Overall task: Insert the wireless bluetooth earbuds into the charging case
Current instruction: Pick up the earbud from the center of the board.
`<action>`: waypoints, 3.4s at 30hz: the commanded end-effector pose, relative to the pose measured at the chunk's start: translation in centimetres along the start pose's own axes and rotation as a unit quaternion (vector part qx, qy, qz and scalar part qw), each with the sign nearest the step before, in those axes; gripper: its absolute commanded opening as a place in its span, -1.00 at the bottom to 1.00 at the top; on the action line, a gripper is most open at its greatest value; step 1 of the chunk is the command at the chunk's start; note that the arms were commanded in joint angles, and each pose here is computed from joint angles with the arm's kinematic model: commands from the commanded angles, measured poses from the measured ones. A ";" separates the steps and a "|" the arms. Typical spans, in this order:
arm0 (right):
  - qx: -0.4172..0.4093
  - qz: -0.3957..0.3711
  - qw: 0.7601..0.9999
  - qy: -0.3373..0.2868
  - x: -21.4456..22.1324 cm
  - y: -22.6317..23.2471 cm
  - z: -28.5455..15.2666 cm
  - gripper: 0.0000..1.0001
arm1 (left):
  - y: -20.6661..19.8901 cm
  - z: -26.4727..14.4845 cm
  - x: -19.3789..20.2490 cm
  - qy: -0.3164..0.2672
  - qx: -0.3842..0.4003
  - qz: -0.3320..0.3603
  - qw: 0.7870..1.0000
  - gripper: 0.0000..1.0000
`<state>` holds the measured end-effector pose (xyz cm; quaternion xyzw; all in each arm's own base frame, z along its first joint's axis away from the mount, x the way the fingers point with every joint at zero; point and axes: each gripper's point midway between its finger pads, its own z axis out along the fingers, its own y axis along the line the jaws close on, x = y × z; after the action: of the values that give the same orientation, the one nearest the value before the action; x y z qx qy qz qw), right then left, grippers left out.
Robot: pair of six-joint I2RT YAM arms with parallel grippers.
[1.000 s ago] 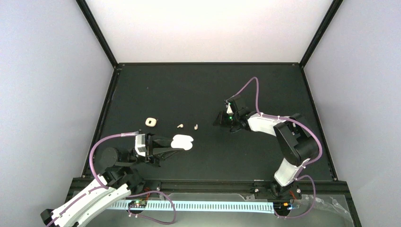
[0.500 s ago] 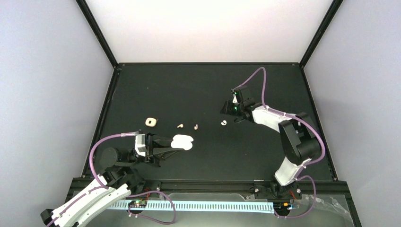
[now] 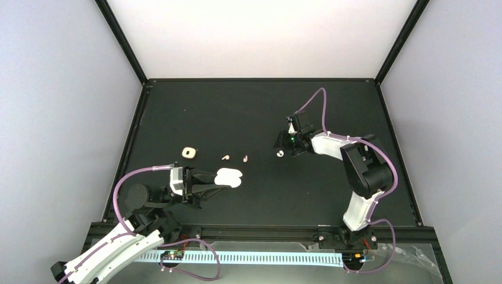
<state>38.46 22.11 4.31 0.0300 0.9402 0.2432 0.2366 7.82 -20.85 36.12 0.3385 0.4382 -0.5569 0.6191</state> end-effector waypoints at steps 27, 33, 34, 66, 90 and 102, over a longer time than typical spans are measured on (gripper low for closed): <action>-0.056 -0.015 0.997 0.044 5.6 2.0 -2.1 -0.15 | -0.3 -0.1 -0.5 -0.011 0.006 -0.001 1.000 -0.97; -0.009 -0.036 0.999 0.008 4.3 1.1 -4.5 -0.15 | -0.4 -0.2 -0.5 -0.011 0.005 0.001 1.000 -0.97; -0.007 -0.047 0.999 -0.001 3.9 1.4 -5.0 -0.15 | -0.4 -0.2 -0.5 -0.011 0.005 0.001 1.000 -0.97; 0.043 -0.155 0.985 0.064 4.0 3.7 -0.2 -0.16 | -0.4 -0.6 -0.5 -0.007 -0.002 0.011 1.000 -0.97; 0.103 -0.165 0.980 0.045 3.4 1.5 -0.6 -0.53 | -0.2 -0.6 -0.2 -0.007 -0.006 0.006 1.000 -0.97; 0.112 -0.167 0.979 0.038 3.2 1.1 -0.9 -0.62 | -0.2 -0.6 -0.1 -0.006 -0.005 0.005 1.000 -0.97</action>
<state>35.23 23.59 4.00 -0.1074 0.9620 0.1062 0.2274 7.69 -20.63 35.58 0.3385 0.4427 -0.5541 0.6184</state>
